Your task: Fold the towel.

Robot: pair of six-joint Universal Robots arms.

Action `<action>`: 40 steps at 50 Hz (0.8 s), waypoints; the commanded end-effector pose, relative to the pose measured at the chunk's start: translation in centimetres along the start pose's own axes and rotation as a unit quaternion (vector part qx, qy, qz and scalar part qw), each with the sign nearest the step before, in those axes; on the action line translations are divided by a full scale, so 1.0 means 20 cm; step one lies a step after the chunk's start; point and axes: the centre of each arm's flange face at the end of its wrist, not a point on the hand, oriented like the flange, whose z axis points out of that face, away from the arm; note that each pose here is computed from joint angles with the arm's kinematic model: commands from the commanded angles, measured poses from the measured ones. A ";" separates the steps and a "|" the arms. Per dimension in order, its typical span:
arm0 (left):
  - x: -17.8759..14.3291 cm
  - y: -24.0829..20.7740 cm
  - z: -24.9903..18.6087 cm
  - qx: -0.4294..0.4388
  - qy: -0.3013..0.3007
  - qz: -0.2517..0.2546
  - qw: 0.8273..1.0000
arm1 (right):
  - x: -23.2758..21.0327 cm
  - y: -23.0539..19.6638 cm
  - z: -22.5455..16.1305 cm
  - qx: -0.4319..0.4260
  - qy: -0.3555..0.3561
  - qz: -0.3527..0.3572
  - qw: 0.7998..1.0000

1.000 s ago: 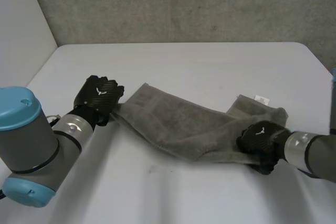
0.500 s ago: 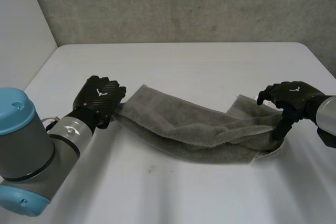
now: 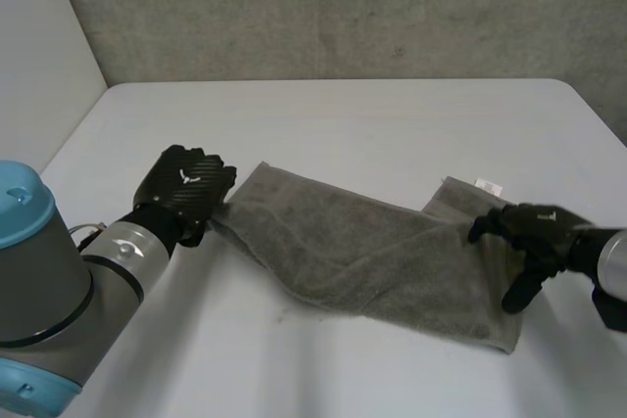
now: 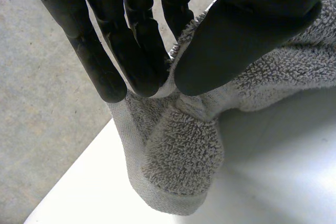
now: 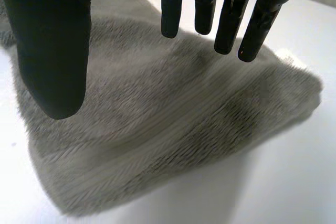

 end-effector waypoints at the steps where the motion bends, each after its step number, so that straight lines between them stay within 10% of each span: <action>1: 0.00 0.01 0.00 -0.002 0.000 0.000 1.000 | -0.03 0.10 -0.04 0.007 0.013 0.029 0.999; 40: -0.01 0.02 0.01 -0.006 -0.002 -0.026 1.000 | -0.17 0.36 -0.02 0.055 0.027 -0.026 0.998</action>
